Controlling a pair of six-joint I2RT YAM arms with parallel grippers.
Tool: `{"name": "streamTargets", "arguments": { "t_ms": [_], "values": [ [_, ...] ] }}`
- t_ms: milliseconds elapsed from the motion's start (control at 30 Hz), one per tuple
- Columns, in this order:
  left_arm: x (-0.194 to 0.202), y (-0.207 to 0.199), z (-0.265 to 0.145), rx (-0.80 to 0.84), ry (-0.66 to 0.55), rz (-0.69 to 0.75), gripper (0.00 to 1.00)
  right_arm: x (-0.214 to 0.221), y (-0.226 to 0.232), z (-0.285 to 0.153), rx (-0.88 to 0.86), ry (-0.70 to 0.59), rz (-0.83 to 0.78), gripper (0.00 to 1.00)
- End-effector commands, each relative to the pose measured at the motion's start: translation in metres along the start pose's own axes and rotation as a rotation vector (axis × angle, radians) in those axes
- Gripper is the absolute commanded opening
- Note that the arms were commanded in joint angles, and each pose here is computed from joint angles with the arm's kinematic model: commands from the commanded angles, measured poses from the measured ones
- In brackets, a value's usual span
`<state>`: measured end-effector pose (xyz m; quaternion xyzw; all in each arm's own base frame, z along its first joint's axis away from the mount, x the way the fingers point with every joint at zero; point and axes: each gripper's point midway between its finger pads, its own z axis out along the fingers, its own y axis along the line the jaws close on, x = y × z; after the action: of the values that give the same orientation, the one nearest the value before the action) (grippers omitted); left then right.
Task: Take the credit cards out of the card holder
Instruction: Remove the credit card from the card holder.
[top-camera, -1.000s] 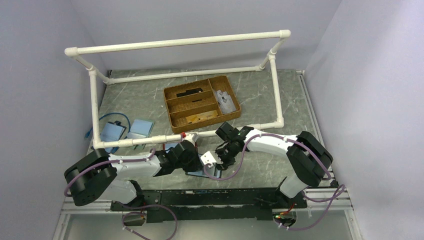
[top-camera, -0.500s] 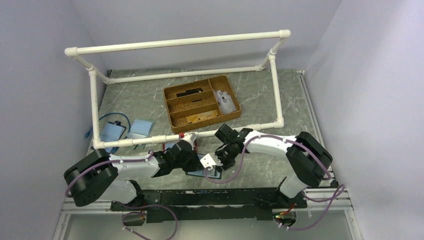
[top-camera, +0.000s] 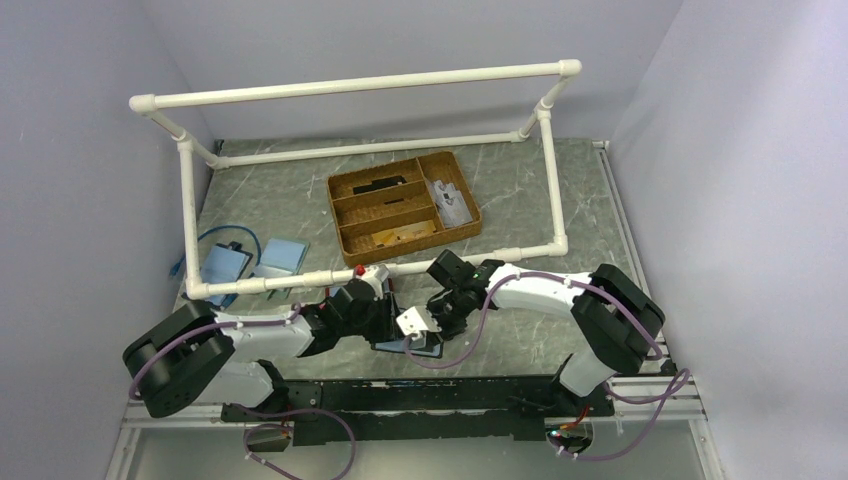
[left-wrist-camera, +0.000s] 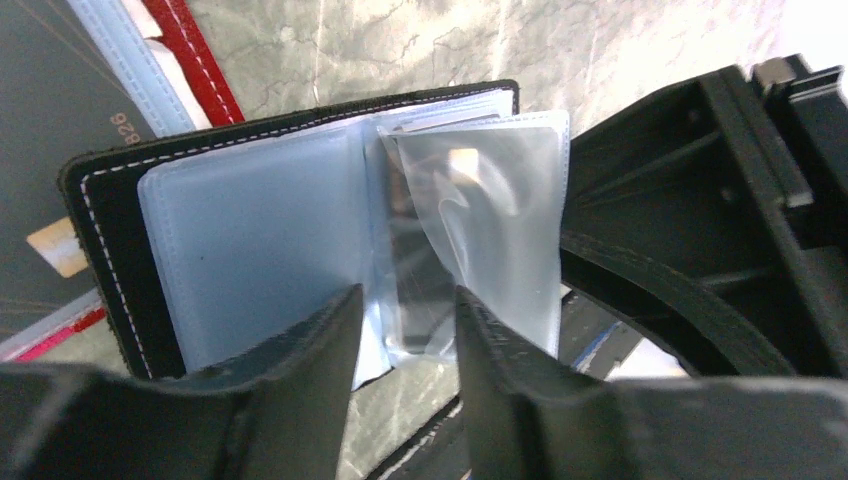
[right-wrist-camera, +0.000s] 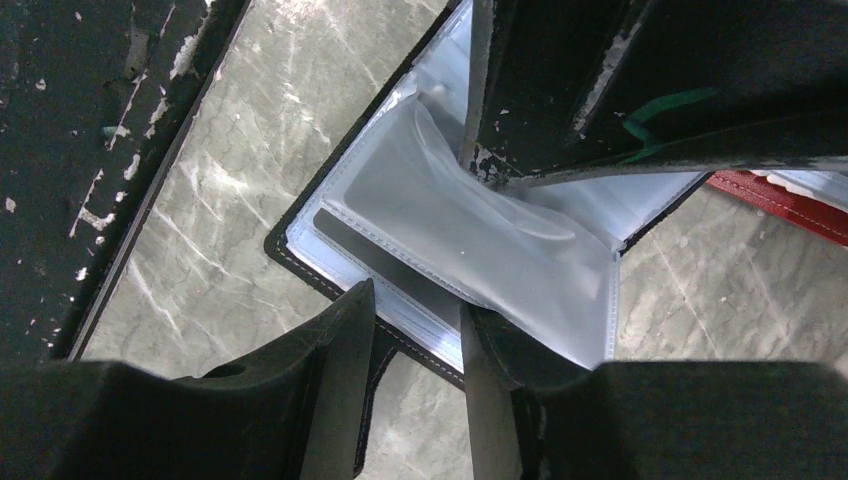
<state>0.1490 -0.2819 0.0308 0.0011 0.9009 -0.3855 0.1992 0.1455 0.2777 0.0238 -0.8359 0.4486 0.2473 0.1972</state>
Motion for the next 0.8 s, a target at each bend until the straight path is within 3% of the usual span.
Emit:
{"name": "streamTargets", "arguments": {
  "t_ms": [0,167,333,767],
  "values": [
    [0.007,0.006,-0.008,0.009,0.028,0.008,0.54,-0.022,-0.016,-0.002,0.053,-0.072,-0.006,0.4],
    [0.006,0.004,-0.016,0.03,0.025,0.034,0.68,-0.033,-0.021,-0.002,0.052,-0.114,0.054,0.39],
    [0.005,-0.002,-0.024,0.07,0.012,0.059,0.74,-0.046,-0.028,-0.001,0.048,-0.162,0.131,0.33],
    [0.002,-0.018,-0.034,0.159,-0.014,0.11,0.76,-0.065,-0.041,0.011,0.0,-0.239,0.352,0.13]
  ]
}}
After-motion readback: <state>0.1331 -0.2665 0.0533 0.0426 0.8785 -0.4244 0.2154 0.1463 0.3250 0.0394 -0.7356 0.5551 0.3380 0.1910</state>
